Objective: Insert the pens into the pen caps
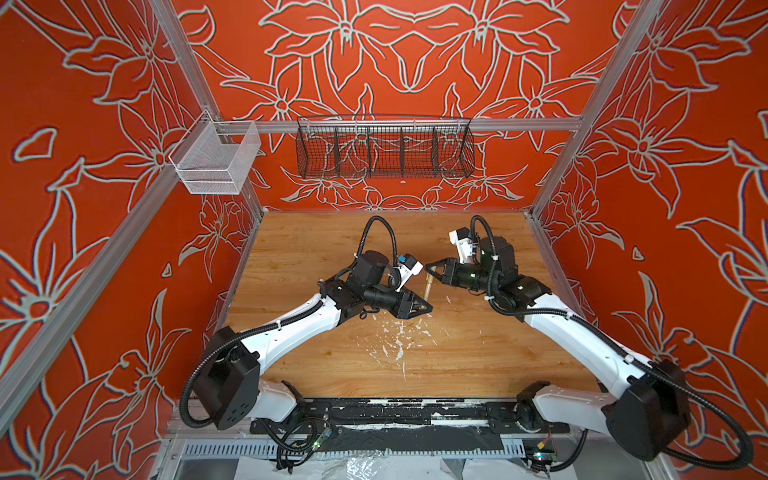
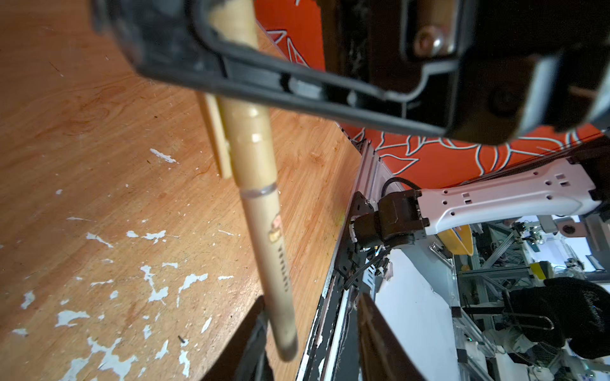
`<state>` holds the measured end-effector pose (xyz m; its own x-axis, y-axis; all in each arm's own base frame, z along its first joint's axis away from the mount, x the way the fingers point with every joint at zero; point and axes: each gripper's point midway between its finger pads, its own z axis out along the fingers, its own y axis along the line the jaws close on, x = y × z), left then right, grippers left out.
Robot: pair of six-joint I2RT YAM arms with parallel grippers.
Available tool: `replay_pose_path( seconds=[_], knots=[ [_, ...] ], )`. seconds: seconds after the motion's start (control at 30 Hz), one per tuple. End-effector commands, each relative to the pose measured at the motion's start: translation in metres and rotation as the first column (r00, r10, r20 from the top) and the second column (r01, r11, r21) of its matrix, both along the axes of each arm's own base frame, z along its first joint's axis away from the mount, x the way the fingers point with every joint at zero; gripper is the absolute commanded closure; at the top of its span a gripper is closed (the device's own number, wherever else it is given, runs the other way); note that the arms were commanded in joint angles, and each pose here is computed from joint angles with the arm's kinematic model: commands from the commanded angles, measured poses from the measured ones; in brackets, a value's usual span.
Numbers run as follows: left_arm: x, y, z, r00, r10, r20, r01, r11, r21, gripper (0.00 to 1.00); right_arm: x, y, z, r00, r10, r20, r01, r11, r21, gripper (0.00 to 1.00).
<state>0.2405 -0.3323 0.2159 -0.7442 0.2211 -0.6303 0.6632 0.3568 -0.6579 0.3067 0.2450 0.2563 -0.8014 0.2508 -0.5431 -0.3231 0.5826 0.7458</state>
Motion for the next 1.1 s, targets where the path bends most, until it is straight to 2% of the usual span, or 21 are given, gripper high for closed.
replay_pose_path(
  seconds=[0.0,0.23,0.4,0.5,0.63,0.83,1.07],
  knots=[
    [0.0,-0.008,0.005,1.0,-0.026,0.011,0.026,0.999,-0.026,0.67,-0.001,0.002,0.007,1.0,0.009,0.012,-0.009,1.0,0.03,1.0],
    [0.008,-0.01,0.004,1.0,0.0,-0.002,0.0,1.0,-0.006,1.0,-0.001,0.001,0.009,1.0,0.009,0.027,-0.01,1.0,0.029,1.0],
    [0.027,-0.01,0.007,0.997,0.079,-0.004,-0.079,0.996,0.049,1.0,-0.005,0.002,0.01,0.999,0.029,0.044,-0.03,0.999,0.021,1.0],
    [0.041,-0.009,0.019,0.99,0.134,0.046,-0.136,0.99,0.045,1.0,-0.009,0.003,0.01,0.997,0.054,0.058,-0.055,0.998,0.022,1.0],
    [0.066,-0.006,0.049,0.966,0.193,0.172,-0.195,0.981,-0.003,1.0,-0.019,0.007,0.001,0.995,0.083,0.063,-0.085,0.996,0.032,1.0],
    [0.117,0.0,0.091,0.931,0.261,0.257,-0.244,0.965,-0.097,1.0,-0.032,0.006,-0.017,0.996,0.075,0.045,-0.076,0.997,0.013,1.0],
    [0.139,-0.005,0.145,0.896,0.292,0.333,-0.229,0.949,-0.216,1.0,-0.039,0.011,-0.039,0.997,0.074,0.013,-0.074,0.997,0.001,1.0]
  ],
)
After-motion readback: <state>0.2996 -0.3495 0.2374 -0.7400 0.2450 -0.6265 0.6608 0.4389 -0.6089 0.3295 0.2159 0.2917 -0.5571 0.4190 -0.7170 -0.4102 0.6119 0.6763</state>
